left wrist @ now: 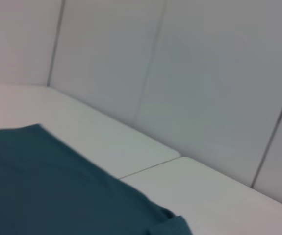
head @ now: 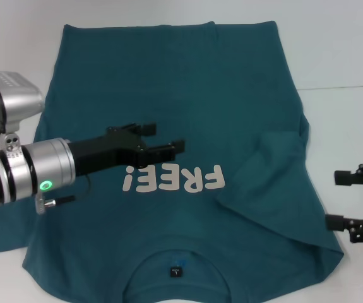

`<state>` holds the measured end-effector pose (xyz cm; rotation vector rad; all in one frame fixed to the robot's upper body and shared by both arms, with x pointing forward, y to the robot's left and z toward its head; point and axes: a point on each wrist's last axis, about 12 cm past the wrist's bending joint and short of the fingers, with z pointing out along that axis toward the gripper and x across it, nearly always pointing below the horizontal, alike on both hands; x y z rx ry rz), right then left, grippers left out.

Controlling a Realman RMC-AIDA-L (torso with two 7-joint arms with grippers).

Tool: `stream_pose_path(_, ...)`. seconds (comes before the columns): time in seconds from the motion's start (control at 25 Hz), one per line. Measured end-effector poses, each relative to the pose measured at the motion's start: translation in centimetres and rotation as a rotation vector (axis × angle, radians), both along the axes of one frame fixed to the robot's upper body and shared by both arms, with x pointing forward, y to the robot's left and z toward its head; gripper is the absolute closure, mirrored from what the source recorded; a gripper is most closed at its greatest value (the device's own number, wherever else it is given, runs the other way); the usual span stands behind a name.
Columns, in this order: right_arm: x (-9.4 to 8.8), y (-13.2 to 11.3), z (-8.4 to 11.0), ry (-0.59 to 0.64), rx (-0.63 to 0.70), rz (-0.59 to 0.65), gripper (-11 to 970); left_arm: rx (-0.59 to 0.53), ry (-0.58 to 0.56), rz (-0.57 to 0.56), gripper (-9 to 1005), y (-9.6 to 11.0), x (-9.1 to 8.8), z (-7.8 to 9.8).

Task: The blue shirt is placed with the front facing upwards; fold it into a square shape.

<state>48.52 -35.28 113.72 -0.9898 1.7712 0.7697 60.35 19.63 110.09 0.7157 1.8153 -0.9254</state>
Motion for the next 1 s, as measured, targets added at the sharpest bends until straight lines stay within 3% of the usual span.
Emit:
stream_pose_path(0.44, 0.1, -0.5, -0.8, -0.058, 0.065, -0.049, 36, -0.023, 0.221, 0.209, 122, 3.7, 0.6, 0.7)
stream_pose_path(1.0, 2.0, 1.4, -1.9, -0.067, 0.124, -0.030, 37, 0.082, 0.529, 0.471, 122, 8.4, -0.3, 2.0)
